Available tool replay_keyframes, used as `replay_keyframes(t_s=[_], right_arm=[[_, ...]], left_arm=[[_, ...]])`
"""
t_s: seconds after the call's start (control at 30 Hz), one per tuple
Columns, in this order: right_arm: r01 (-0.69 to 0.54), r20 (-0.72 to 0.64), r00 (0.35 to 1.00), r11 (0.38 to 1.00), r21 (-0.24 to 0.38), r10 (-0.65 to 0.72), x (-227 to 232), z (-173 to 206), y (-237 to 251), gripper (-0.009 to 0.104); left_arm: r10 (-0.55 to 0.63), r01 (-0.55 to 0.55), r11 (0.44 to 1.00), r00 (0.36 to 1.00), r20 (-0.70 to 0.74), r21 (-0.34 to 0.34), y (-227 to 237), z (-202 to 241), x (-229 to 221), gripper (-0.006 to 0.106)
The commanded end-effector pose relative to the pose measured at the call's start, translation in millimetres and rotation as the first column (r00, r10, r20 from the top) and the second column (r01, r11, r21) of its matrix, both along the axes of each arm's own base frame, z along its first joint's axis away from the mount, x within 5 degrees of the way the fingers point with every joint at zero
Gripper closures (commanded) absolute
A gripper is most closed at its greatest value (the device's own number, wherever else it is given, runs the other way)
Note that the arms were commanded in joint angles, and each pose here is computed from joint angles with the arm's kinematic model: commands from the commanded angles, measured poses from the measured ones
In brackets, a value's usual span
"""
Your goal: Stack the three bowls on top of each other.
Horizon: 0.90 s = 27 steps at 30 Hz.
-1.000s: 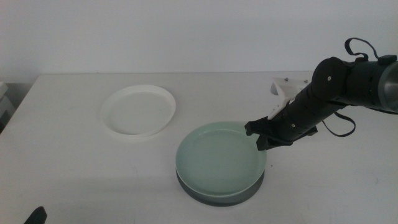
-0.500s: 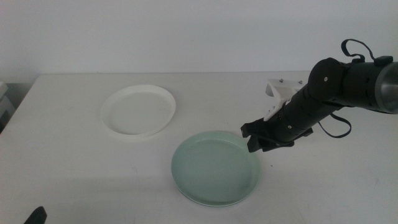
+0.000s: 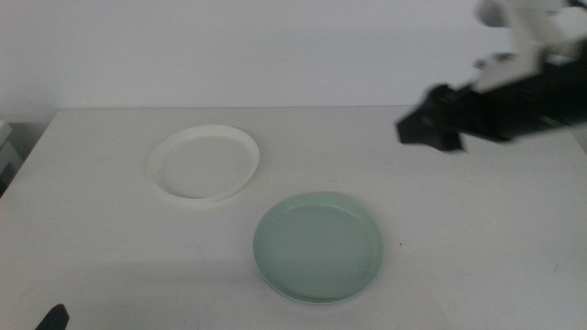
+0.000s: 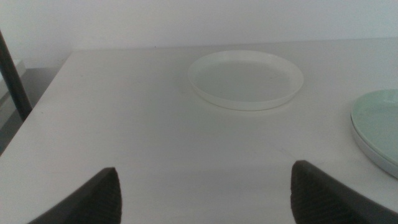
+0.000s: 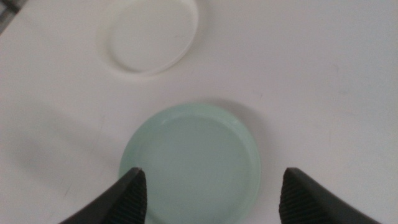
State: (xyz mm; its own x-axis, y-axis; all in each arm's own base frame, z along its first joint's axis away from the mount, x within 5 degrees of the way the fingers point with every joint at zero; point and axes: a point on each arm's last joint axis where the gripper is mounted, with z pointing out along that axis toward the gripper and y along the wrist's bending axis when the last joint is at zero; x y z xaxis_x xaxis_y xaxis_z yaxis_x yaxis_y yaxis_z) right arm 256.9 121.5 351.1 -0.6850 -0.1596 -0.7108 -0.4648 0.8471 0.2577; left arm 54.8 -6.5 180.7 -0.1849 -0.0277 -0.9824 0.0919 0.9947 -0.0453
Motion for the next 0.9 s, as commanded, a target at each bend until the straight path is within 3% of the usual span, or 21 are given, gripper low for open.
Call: replay_keyframes(t_s=[0.0,0.17,0.37,0.87], right_arm=[[0.003,0.124,0.992,1.000,0.025,-0.006,-35,20,-15,0.041],[0.006,0.330,0.943,0.996,0.088,-0.035,-118,42,-47,0.041],[-0.018,0.443,0.895,0.990,0.137,-0.045,-185,47,-70,0.041],[0.042,0.433,0.899,0.997,0.067,-0.067,-197,40,-81,0.041]], left_arm=[[0.011,-0.009,1.000,0.995,0.094,-0.023,1,9,0,0.001],[0.011,-0.009,1.000,0.995,0.094,-0.023,1,9,0,0.001],[0.011,-0.009,1.000,0.995,0.094,-0.023,1,9,0,0.001],[0.011,-0.009,1.000,0.995,0.094,-0.023,1,9,0,0.001]])
